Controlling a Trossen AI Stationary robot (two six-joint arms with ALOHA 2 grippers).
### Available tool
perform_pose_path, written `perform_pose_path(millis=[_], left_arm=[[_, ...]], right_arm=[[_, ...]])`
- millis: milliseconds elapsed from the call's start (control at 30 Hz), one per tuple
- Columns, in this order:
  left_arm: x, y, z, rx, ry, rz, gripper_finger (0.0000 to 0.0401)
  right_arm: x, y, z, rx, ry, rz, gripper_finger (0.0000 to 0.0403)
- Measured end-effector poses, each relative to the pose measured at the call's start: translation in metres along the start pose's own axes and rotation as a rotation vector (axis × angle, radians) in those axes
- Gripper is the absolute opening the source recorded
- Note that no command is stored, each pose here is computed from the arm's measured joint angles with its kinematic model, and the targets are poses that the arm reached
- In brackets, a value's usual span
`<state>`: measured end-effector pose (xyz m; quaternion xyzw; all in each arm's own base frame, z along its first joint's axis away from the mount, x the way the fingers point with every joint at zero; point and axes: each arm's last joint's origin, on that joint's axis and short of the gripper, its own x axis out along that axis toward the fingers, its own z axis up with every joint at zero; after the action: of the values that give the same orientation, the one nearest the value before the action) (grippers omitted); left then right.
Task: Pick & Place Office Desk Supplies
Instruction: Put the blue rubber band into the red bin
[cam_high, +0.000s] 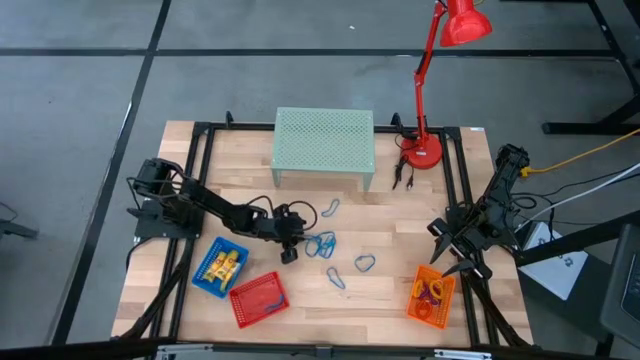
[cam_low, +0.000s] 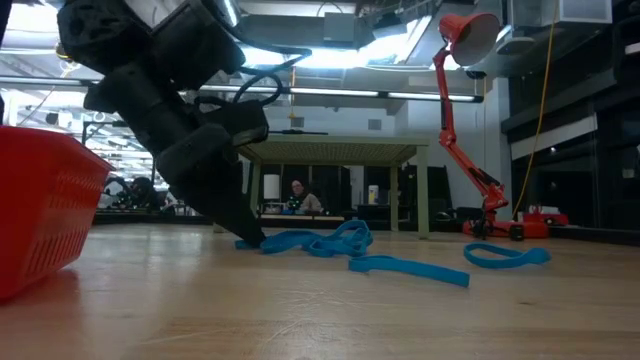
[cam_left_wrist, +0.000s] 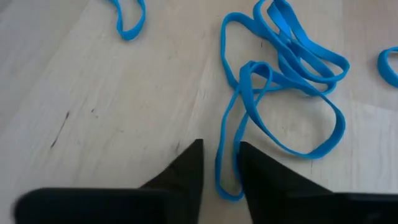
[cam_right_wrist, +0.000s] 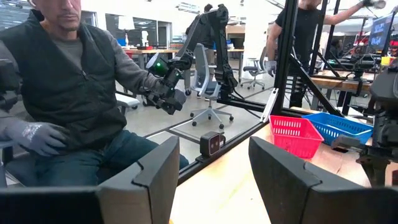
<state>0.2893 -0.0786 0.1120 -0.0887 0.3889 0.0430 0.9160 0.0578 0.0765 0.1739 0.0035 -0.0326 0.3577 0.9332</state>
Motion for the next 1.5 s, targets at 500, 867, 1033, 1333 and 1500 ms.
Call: perform_pose_path(millis=[500, 867, 1033, 1333, 1500], left_arm=[[-0.029, -0.016, -0.007, -0.029, 0.114, -0.084, 0.0003], [-0.103, -0.017, 0.025, 0.046, -0.134, -0.102, 0.0005], [-0.121, -0.02, 0.026, 0.048, -0.168, -0.123, 0.0003], [-0.129, -0.045, 0.009, 0.025, -0.084, -0.274, 0.0003], [-0.145, -0.074, 0.0, 0.003, -0.127, -0.434, 0.0004]], right_arm=[[0.0, 0.0, 0.0, 0.0, 0.0, 0.0, 0.0194], [0.0, 0.0, 0.0, 0.0, 0.0, 0.0, 0.0194], [0.0, 0.0, 0.0, -0.001, 0.0, 0.0, 0.0194], [0.0, 0.0, 0.0, -0.001, 0.0, 0.0, 0.0194], [0.0, 0.0, 0.0, -0.001, 0.0, 0.0, 0.0194]])
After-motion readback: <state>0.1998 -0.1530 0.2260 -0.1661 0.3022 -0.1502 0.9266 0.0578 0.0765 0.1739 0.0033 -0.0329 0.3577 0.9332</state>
